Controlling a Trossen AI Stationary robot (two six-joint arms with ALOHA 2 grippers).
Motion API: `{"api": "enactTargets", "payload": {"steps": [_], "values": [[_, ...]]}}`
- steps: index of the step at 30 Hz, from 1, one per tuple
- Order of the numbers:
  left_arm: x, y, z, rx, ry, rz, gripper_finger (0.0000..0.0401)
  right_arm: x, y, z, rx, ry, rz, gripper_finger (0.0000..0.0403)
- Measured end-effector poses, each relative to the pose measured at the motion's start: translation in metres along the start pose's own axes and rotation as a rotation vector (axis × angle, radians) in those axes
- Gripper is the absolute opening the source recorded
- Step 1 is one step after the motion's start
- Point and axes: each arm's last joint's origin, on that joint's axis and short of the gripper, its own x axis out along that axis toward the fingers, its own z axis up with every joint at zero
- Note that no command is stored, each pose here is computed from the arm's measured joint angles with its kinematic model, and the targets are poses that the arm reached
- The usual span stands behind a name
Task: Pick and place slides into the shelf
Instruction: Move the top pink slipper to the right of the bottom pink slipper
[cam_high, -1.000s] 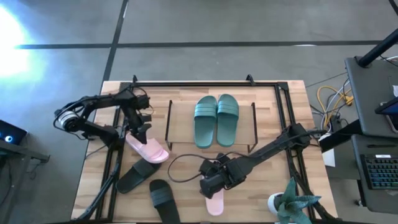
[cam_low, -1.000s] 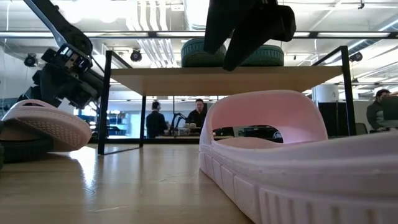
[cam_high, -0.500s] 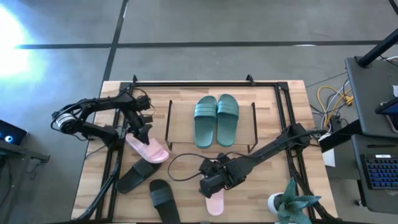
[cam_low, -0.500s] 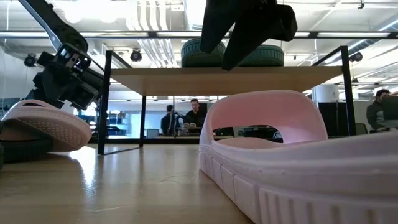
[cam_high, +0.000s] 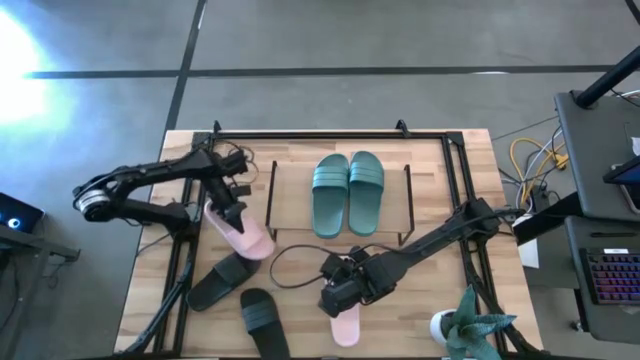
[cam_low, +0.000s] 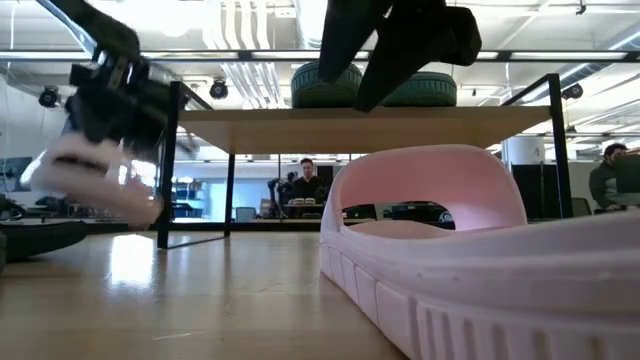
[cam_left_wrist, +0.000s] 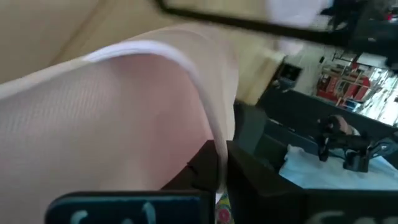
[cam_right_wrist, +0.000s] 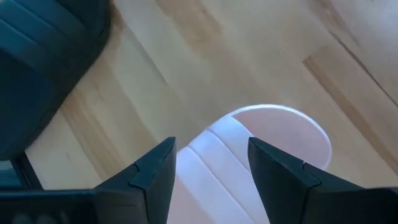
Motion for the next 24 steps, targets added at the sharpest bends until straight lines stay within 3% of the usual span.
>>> {"api": "enactTargets", "payload": {"steps": [3,9,12,15,19,24], "values": [[-0.02,-0.026,-0.006,0.059,-0.038,0.009,0.0002,-0.006,0.0,0.003,0.012,-0.019,0.018,0.0185],[-0.058,-0.063,-0.037,0.103,-0.044,0.231,0.0001,-0.02,-0.005,0.01,0.083,-0.093,-0.001,0.0161],[-0.068,-0.078,-0.053,0.148,-0.05,0.257,0.0001,-0.033,-0.013,0.019,0.156,-0.192,-0.034,0.0149],[-0.073,-0.1,-0.068,0.276,-0.065,0.187,0.0001,-0.055,-0.022,0.034,0.209,-0.276,-0.018,0.0139],[-0.074,-0.126,-0.072,0.256,-0.219,0.11,0.0,-0.084,-0.038,0.051,0.271,-0.336,0.021,0.0133],[-0.07,-0.165,-0.074,0.326,-0.485,-0.176,0.0,-0.115,-0.052,0.06,0.428,-0.375,0.1,0.0132]]}}
